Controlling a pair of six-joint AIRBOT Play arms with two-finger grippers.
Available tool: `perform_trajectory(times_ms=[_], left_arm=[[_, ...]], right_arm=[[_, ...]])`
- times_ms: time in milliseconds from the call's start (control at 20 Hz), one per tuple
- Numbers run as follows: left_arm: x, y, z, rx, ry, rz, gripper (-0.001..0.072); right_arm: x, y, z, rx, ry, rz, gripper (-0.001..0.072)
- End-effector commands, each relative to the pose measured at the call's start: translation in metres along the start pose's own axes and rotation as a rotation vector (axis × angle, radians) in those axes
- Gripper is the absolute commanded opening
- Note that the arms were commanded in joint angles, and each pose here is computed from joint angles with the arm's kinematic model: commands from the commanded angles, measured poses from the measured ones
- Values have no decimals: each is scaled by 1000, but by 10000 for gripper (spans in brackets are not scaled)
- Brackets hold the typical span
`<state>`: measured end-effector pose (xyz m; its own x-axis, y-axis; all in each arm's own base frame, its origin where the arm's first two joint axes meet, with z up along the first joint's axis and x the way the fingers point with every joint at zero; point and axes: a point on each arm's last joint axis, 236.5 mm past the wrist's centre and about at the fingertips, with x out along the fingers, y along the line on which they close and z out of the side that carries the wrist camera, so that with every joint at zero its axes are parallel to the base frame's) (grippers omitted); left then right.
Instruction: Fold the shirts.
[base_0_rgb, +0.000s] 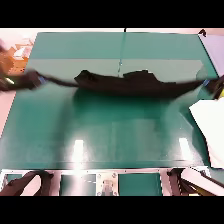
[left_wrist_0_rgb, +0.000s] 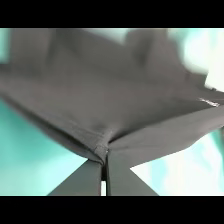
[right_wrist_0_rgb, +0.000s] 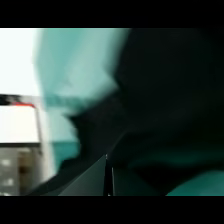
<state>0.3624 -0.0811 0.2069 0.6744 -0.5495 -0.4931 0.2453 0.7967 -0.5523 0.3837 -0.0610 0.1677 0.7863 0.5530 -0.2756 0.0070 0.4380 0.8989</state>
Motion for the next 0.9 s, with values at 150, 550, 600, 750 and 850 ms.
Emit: perform_trajectory(times_ms=[150, 550, 600, 750, 850], left_arm=[[-214, -207, 145, 535, -653, -38, 28], [-295, -225, 159, 631, -854, 188, 28], [-284, -201, 164, 596, -821, 243, 28], [-223, -141, 166, 494, -662, 267, 28], [-170, -96, 158, 398, -519, 252, 29]], right_arm=[[-143, 362, -31, -619, -414, 614, 14], [-201, 477, -98, -1033, -725, 522, 15], [-195, 465, -88, -1033, -726, 448, 15], [-174, 393, -35, -912, -710, 140, 15], [-166, 353, -13, -819, -682, 105, 15]])
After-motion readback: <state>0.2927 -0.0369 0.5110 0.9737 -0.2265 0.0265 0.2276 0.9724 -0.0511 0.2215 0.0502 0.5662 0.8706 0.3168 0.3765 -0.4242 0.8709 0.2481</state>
